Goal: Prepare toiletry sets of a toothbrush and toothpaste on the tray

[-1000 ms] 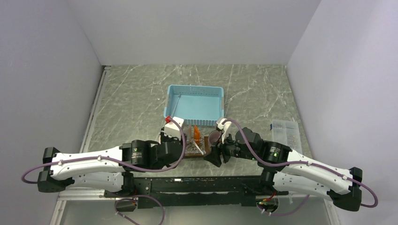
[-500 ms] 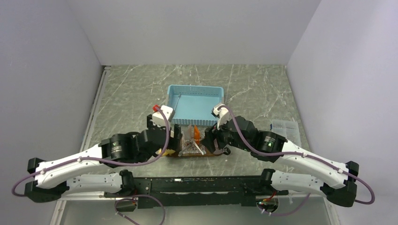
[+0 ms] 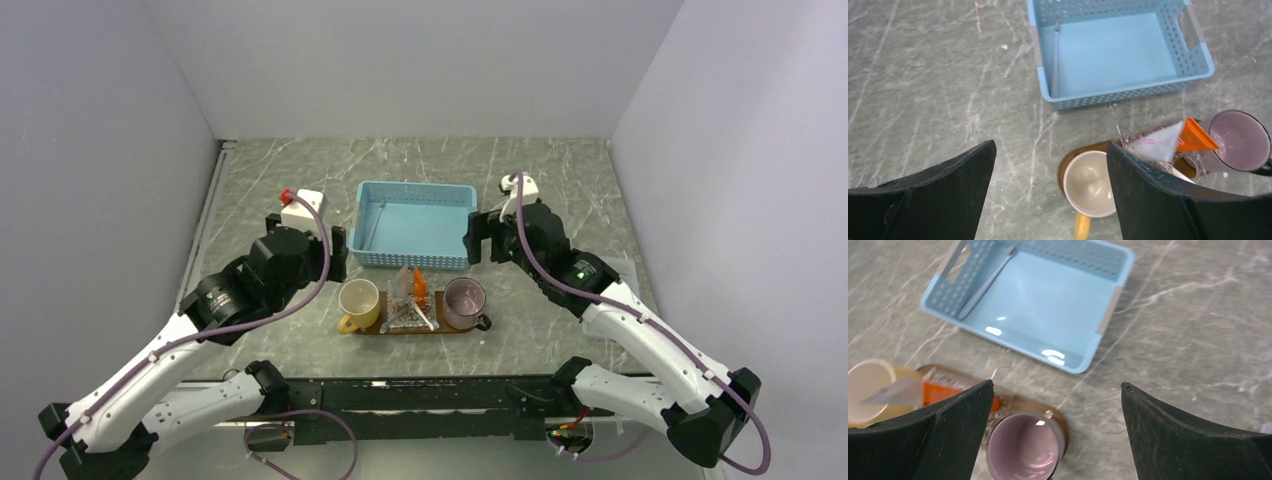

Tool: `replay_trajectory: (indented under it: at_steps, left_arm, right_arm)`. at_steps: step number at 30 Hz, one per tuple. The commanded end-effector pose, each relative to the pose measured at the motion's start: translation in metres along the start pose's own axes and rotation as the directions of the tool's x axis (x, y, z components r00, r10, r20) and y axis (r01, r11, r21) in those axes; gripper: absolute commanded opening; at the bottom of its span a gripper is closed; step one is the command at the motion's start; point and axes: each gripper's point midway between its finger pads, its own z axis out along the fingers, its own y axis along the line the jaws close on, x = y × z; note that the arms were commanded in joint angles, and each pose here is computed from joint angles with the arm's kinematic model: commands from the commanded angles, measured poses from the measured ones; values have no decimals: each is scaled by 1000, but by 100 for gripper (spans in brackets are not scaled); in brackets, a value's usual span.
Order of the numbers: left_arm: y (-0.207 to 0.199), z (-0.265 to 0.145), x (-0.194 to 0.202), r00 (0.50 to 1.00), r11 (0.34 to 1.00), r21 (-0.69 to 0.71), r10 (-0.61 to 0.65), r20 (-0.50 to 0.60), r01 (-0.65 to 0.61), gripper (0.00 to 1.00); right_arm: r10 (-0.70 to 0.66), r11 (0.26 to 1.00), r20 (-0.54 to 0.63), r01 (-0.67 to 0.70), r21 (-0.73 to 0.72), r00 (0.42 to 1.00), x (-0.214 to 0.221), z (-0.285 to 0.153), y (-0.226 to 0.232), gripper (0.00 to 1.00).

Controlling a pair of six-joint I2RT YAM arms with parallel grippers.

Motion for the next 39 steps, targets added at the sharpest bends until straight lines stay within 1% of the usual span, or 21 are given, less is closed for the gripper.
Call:
replay_trajectory:
  at_steps: [1,3,6,8,11,14,16,22,27,32,39]
  left_arm:
    - [21,2,-23,997,1000,-25,-4,83,6,88]
    - [32,5,-25,996,999,-49,-16,91,20,90]
    - [46,9,-30,995,996,-73,-39,97,46,96]
    - [55,12,-33,994,994,-95,-51,94,60,99]
    - [71,16,-40,993,988,-134,-66,98,79,99]
    - [94,20,-45,991,975,-200,-70,113,92,99]
    - [105,22,-47,991,964,-249,-71,116,98,99]
    - [125,25,-47,985,939,-312,-103,136,142,99]
    - [137,22,-37,979,916,-363,-116,169,171,99]
    - [140,11,-36,967,907,-368,-132,220,207,99]
    - [144,2,-29,961,894,-386,-141,237,226,99]
  right_arm:
    - [46,991,118,-60,120,992,-33,5,-39,100]
    - [73,988,123,-89,129,990,-35,9,-52,100]
    - [98,973,129,-122,198,987,-36,15,-78,100]
    - [139,959,134,-167,229,981,-34,19,-96,100]
    - [197,929,158,-235,284,968,-33,21,-125,100]
    - [220,893,179,-272,357,959,-29,20,-154,100]
    - [230,879,199,-291,378,953,-31,19,-166,100]
    - [224,869,257,-312,383,940,-44,18,-175,100]
    - [252,839,304,-364,404,919,-46,9,-179,100]
    - [245,851,360,-378,364,900,-51,-1,-173,100]
    - [255,850,345,-380,366,903,-45,3,-174,100]
